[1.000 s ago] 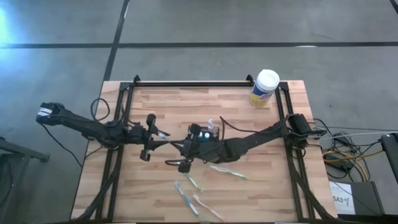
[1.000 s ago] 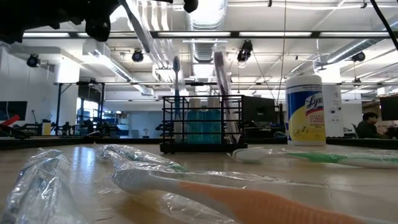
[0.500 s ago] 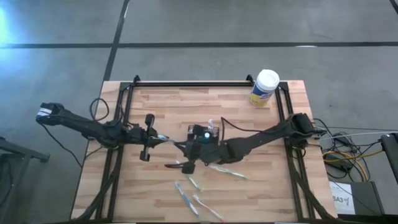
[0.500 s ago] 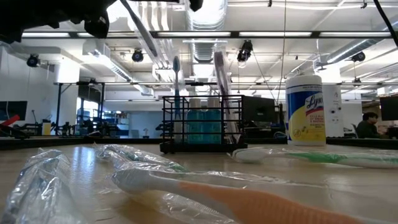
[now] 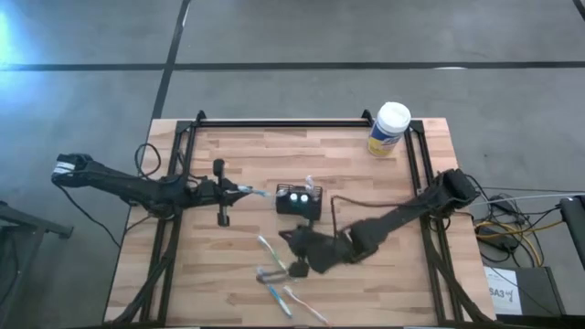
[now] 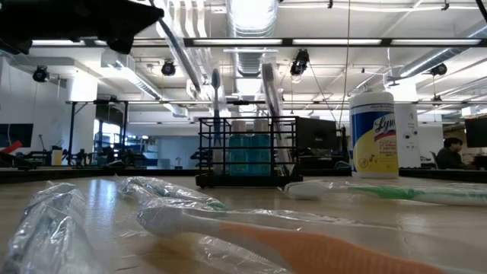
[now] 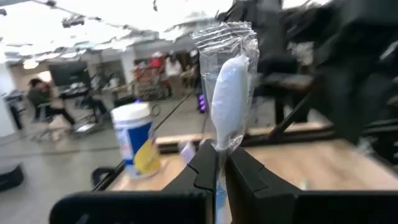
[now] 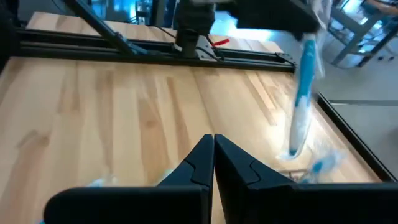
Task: Pick & Place toothbrushing station
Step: Put the right blue toothbrush into the black mesh organizer
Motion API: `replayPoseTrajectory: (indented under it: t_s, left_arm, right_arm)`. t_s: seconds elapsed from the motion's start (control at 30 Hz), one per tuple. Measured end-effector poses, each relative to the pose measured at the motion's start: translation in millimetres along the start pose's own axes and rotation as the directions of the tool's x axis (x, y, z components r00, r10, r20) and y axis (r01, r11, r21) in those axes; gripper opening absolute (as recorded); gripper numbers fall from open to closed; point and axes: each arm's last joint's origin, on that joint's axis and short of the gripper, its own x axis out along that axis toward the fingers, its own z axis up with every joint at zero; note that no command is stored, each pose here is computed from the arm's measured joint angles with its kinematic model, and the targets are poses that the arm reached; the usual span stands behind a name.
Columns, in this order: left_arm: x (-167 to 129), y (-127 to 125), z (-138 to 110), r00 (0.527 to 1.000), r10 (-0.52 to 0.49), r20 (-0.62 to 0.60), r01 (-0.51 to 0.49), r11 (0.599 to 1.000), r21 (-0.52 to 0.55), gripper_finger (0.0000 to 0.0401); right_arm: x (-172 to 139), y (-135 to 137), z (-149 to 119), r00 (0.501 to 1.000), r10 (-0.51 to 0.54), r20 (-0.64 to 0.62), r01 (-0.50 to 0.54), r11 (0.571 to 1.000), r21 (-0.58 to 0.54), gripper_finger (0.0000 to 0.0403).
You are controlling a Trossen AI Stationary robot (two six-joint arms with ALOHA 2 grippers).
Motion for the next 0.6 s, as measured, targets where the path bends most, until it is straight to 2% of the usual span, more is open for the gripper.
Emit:
replayPoseTrajectory:
  t_s: [0.23, 0.6]
  left_arm:
    - [14, 13, -7, 0.993, 0.085, -0.083, -0.082, 0.996, 0.037, 0.0014]
    - [48, 12, -21, 0.978, 0.06, -0.199, -0.05, 0.997, 0.057, 0.0014]
  right_arm:
    - [-31, 33, -27, 0.995, -0.096, 0.037, 0.097, 0.994, -0.051, 0.0008]
    - [-50, 50, -40, 0.989, -0.13, 0.07, 0.132, 0.991, -0.035, 0.0008]
